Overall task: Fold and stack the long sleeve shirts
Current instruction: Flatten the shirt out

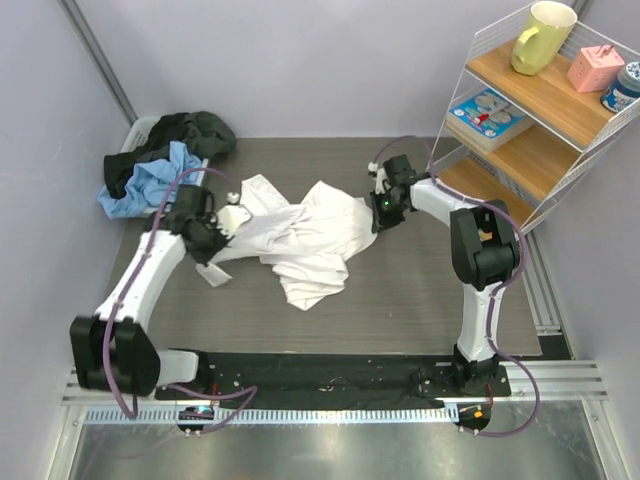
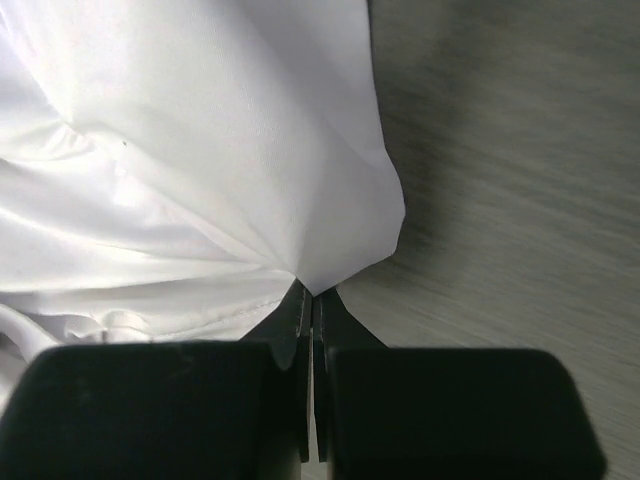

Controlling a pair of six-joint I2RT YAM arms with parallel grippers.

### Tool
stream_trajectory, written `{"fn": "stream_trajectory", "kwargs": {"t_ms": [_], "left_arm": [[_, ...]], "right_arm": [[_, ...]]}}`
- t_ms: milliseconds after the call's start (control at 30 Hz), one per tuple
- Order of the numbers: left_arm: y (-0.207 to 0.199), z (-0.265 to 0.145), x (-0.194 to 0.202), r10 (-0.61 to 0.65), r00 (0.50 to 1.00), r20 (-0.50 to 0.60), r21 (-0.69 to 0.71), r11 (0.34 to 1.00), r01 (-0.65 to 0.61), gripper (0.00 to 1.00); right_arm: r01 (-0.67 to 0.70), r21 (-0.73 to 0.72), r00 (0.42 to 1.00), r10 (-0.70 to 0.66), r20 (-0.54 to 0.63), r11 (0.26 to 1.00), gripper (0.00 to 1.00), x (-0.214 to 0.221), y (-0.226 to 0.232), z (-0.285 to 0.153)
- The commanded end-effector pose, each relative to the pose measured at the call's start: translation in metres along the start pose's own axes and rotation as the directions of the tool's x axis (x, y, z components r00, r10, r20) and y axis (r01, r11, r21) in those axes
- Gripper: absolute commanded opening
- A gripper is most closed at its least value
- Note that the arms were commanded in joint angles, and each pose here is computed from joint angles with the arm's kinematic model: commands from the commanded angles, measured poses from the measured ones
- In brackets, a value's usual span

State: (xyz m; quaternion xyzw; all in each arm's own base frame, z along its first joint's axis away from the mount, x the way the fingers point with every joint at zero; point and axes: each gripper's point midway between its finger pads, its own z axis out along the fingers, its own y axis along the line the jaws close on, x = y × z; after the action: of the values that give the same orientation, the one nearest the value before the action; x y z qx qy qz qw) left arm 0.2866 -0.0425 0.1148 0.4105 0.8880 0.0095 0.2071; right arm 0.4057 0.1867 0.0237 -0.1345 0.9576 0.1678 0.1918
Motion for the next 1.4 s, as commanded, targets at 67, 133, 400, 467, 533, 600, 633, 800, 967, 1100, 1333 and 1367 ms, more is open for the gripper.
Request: {"fn": "stream_trajectory", "kwargs": {"t_ms": [67, 133, 400, 467, 533, 600, 633, 800, 967, 1100, 1333, 1367], "left_arm": [[-0.043, -0.048, 0.115, 0.250, 0.953, -0.171, 0.174, 0.960, -0.220, 0.00], [-0.058, -0.038, 0.148, 0.330, 0.912, -0.243, 0.236, 0.932, -0.274, 0.00], [-0.056, -0.028, 0.130, 0.325, 0.926, -0.190, 0.294, 0.919, -0.262, 0.30], [-0.045, -0.039, 0.097, 0.292, 0.951, -0.103, 0.271, 0.928, -0.256, 0.48], [-0.043, -0.045, 0.054, 0.236, 0.971, 0.030, 0.283, 0.930, -0.234, 0.70], [-0.051, -0.041, 0.017, 0.240, 0.964, 0.116, 0.291, 0.920, -0.264, 0.77], [-0.055, -0.037, 0.004, 0.218, 0.968, 0.122, 0.302, 0.921, -0.246, 0.80], [-0.098, -0.002, -0.060, 0.298, 0.922, 0.245, 0.291, 0.885, -0.363, 0.86], [-0.134, 0.037, -0.052, 0.361, 0.919, 0.159, 0.343, 0.853, -0.394, 0.95], [-0.126, 0.049, -0.002, 0.425, 0.904, 0.051, 0.295, 0.858, -0.420, 0.96], [-0.089, 0.018, 0.077, 0.317, 0.947, -0.049, 0.289, 0.912, -0.291, 0.98], [-0.087, 0.014, 0.085, 0.308, 0.950, -0.058, 0.297, 0.913, -0.278, 0.98]], "right_arm": [[0.102, 0.178, 0.987, -0.122, 0.105, 0.979, 0.01, -0.069, -0.058, -0.057], [0.125, 0.171, 0.982, -0.147, 0.120, 0.977, 0.01, -0.085, -0.052, -0.057], [0.214, 0.163, 0.969, -0.230, 0.087, 0.963, 0.36, -0.107, -0.030, -0.078], [0.229, 0.175, 0.966, -0.245, 0.080, 0.958, 0.61, -0.100, -0.030, -0.090], [0.221, 0.184, 0.971, -0.233, 0.045, 0.958, 0.69, -0.083, -0.033, -0.091], [0.202, 0.173, 0.976, -0.212, 0.042, 0.964, 0.70, -0.074, -0.029, -0.101], [0.191, 0.156, 0.980, -0.196, 0.018, 0.969, 0.70, -0.060, -0.029, -0.100], [0.157, 0.020, 0.987, -0.157, -0.014, 0.987, 0.70, -0.022, -0.003, -0.099], [0.162, 0.012, 0.984, -0.161, -0.074, 0.987, 0.67, 0.011, -0.007, -0.096], [0.249, 0.026, 0.966, -0.247, -0.074, 0.968, 0.68, 0.024, -0.010, -0.114], [0.511, -0.085, 0.857, -0.498, 0.137, 0.856, 0.85, 0.046, 0.046, -0.150], [0.595, -0.069, 0.791, -0.569, 0.225, 0.800, 0.86, 0.039, 0.070, -0.157]]}}
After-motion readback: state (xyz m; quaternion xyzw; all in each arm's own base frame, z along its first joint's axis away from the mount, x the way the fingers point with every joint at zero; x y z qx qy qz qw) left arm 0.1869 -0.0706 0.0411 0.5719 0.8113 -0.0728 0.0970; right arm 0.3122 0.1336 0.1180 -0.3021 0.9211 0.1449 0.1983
